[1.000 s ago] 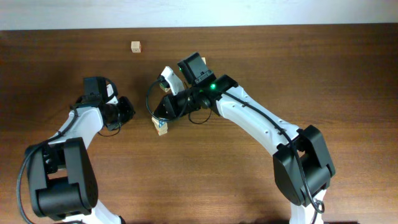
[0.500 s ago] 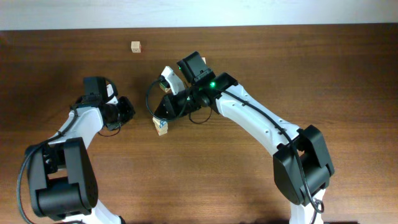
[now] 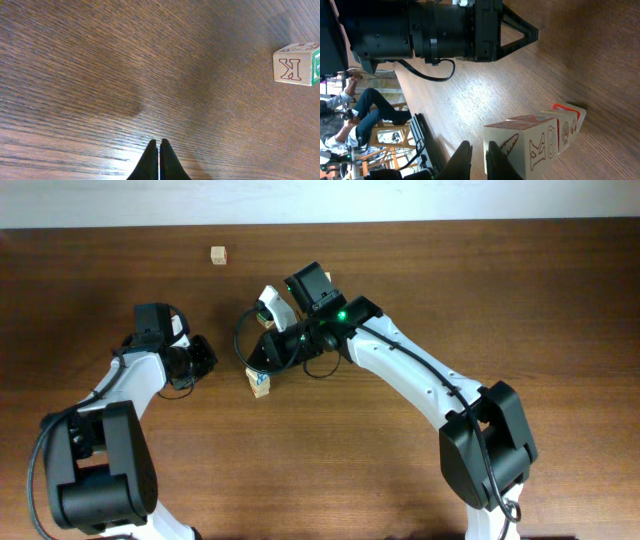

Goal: Rotate 5 blocks
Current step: 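Stand the row vertically on the table as a stack, holding with both grippers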

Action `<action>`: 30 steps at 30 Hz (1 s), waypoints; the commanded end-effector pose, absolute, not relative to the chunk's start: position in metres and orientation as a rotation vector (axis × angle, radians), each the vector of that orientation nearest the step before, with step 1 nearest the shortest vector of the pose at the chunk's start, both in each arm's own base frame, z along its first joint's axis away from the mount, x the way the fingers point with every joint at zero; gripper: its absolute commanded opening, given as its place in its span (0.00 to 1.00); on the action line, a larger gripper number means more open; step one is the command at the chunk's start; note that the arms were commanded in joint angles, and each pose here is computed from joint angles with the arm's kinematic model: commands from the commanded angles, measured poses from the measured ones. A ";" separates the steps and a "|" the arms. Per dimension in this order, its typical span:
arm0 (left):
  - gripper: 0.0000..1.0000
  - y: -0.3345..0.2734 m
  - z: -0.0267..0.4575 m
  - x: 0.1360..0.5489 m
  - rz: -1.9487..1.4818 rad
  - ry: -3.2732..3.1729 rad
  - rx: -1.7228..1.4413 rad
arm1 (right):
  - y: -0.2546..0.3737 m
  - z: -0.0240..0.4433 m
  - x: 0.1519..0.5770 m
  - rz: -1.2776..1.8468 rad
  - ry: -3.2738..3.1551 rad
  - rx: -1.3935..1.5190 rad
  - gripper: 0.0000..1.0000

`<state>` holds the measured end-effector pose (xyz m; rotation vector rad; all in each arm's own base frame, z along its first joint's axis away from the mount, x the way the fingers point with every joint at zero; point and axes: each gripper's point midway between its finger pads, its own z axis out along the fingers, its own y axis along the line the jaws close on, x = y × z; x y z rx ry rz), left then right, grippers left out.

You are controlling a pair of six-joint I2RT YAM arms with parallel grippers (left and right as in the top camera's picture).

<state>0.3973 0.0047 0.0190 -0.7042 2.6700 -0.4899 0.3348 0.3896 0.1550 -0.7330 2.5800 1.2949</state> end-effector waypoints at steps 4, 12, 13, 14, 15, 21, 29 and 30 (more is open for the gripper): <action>0.02 0.006 0.016 0.397 -0.481 2.673 -0.718 | 0.389 0.131 0.338 1.248 2.642 -0.718 0.15; 0.02 0.006 0.016 0.397 -0.481 2.673 -0.718 | 0.392 0.146 0.339 1.267 2.624 -0.727 0.15; 0.02 0.006 0.016 0.397 -0.481 2.673 -0.717 | 0.392 0.147 0.339 1.268 2.623 -0.727 0.16; 0.02 0.006 0.016 0.397 -0.481 2.673 -0.717 | 0.393 0.148 0.339 1.273 2.621 -0.729 0.16; 0.02 0.006 0.016 0.397 -0.481 2.673 -0.718 | 0.393 0.149 0.338 1.282 2.622 -0.728 0.16; 0.02 0.006 0.016 0.397 -0.481 2.673 -0.717 | 0.394 0.151 0.335 1.312 2.623 -0.726 0.16; 0.02 0.006 0.016 0.397 -0.481 2.673 -0.717 | 0.398 0.164 0.335 1.350 2.600 -0.742 0.16; 0.02 0.006 0.016 0.397 -0.481 2.673 -0.717 | 0.399 0.167 0.335 1.354 2.596 -0.744 0.17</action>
